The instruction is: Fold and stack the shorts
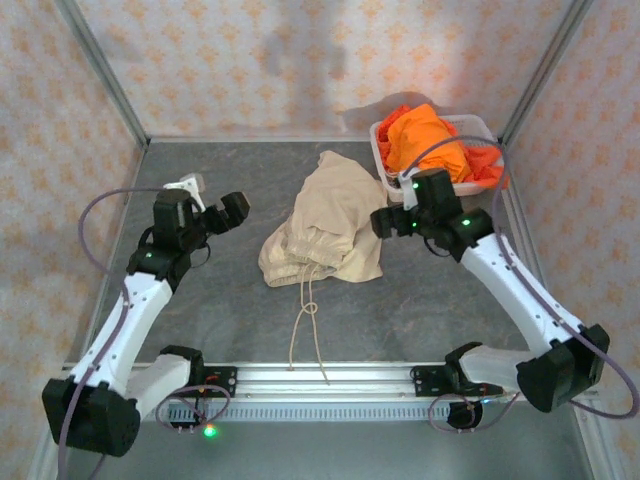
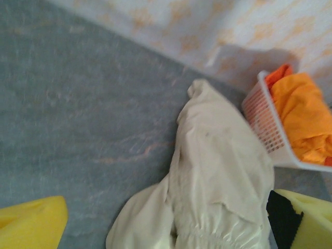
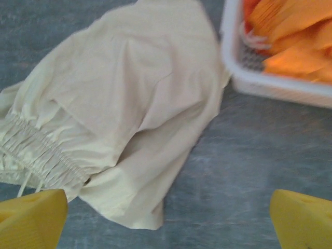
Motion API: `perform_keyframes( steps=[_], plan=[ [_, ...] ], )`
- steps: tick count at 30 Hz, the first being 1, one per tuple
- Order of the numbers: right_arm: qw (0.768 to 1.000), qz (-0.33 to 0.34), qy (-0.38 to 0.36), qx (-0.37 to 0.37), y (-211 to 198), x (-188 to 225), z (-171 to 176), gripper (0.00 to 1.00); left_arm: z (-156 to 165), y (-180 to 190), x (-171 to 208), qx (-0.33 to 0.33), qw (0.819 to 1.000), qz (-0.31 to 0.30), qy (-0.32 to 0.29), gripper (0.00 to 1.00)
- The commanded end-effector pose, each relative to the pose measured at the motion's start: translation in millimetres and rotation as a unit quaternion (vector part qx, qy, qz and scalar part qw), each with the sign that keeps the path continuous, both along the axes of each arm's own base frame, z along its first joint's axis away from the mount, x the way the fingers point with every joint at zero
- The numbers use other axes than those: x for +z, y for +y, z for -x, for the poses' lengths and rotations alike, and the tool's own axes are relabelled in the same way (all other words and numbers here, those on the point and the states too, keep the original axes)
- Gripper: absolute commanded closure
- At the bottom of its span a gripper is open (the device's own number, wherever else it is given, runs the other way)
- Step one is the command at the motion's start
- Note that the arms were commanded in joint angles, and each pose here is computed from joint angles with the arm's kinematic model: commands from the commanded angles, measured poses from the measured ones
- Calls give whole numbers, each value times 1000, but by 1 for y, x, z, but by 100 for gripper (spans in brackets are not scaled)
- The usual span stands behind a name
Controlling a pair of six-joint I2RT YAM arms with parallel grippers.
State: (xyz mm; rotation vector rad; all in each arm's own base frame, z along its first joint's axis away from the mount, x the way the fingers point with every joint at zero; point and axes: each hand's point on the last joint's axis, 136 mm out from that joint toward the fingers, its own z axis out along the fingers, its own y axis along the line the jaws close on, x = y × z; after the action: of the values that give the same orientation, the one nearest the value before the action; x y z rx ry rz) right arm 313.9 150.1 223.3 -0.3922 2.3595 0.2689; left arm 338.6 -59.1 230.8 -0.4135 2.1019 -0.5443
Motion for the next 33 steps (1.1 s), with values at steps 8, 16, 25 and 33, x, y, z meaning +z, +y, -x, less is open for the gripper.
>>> perform_keyframes(
  steps=[8, 16, 25, 33],
  plan=[
    [996, -66, 36, 55, 107, -55, 7, 0, -6, -78, -86, -96, 982, 60, 150, 6],
    [999, -39, 20, 31, 95, -64, 8, 0, -16, -147, -114, -164, 960, 65, 219, 18],
    [1000, -20, 4, -5, 65, -62, 20, 0, -13, -170, -160, -167, 945, 49, 276, 50],
    [999, -27, 17, -12, 68, -71, 13, 0, -46, -135, -77, -118, 978, -9, 174, 100]
  ],
)
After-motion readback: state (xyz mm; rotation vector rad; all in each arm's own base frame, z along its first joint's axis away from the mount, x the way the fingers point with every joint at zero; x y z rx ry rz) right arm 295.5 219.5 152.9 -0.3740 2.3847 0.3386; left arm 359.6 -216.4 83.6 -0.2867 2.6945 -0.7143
